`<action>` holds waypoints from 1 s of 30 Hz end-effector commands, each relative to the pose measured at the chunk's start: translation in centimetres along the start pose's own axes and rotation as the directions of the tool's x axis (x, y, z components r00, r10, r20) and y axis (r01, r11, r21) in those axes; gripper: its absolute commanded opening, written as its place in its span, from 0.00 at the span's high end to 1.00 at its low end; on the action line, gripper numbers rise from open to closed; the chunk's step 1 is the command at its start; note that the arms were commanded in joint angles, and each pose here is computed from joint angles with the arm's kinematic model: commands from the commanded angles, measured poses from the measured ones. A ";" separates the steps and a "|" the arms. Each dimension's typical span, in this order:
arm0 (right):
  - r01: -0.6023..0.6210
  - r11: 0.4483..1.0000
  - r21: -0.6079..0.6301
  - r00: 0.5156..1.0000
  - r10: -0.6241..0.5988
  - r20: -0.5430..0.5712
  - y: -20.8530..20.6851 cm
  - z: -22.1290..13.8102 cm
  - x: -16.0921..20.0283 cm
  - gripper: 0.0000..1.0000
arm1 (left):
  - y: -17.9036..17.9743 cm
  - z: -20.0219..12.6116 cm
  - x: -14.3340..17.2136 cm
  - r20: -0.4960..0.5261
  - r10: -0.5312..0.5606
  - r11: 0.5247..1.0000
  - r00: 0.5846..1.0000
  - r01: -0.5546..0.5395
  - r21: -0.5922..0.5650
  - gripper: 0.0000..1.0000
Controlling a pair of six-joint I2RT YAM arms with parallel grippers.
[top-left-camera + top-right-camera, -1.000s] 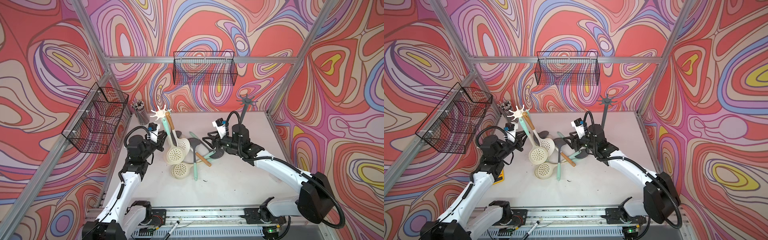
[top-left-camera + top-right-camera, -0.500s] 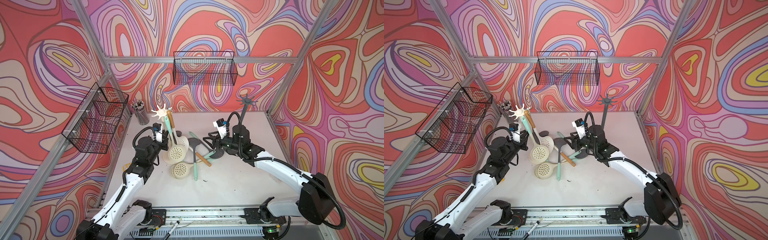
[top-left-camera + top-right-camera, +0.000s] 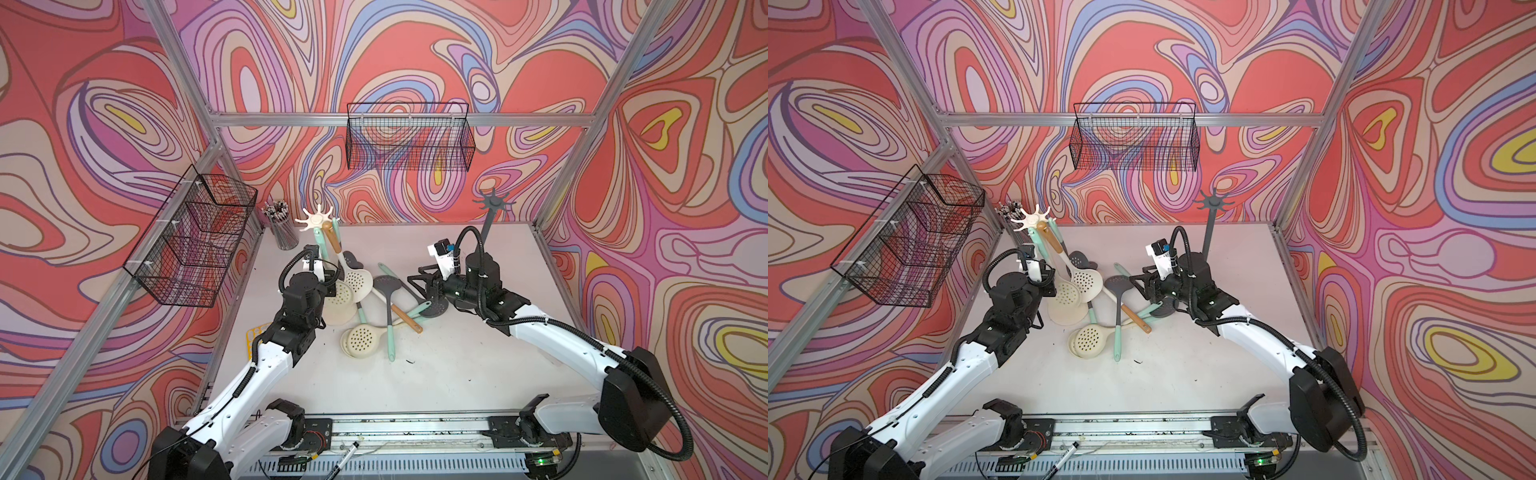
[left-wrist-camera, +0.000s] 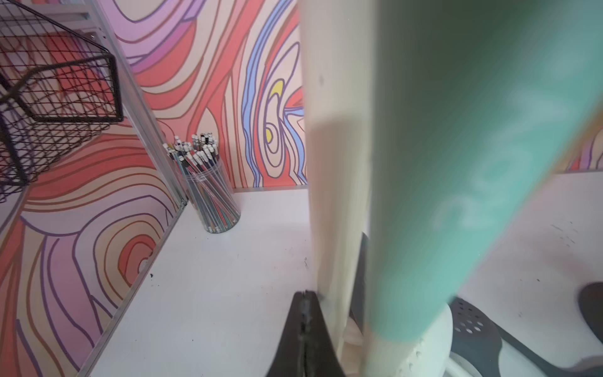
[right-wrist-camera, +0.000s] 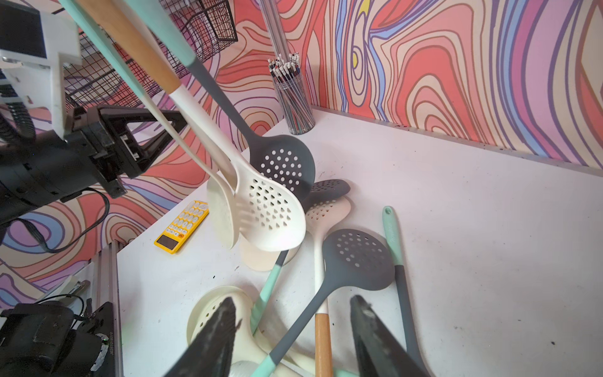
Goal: Hang the skimmer on the kitchen utensil rack
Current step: Adjust the rack at the center of the board, then pick up the skimmer from the center of the board.
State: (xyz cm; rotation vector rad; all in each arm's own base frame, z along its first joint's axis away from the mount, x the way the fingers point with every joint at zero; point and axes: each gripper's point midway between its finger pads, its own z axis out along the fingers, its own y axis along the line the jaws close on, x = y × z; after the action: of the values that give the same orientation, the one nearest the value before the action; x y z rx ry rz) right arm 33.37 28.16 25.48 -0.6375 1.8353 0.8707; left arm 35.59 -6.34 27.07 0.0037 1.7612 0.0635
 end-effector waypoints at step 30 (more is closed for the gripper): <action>-0.081 0.995 0.060 0.995 0.084 -0.061 -2.2 2.6 3.4 0.43 | -0.3 -5.3 1.6 -0.272 0.065 0.988 0.960 -0.023 0.153 0.20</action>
State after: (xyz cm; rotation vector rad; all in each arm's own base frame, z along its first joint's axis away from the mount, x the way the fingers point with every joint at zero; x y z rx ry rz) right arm 34.52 28.69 22.20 -0.5984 1.9021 0.8813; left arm 31.50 -7.40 27.68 0.1496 1.9453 -0.0331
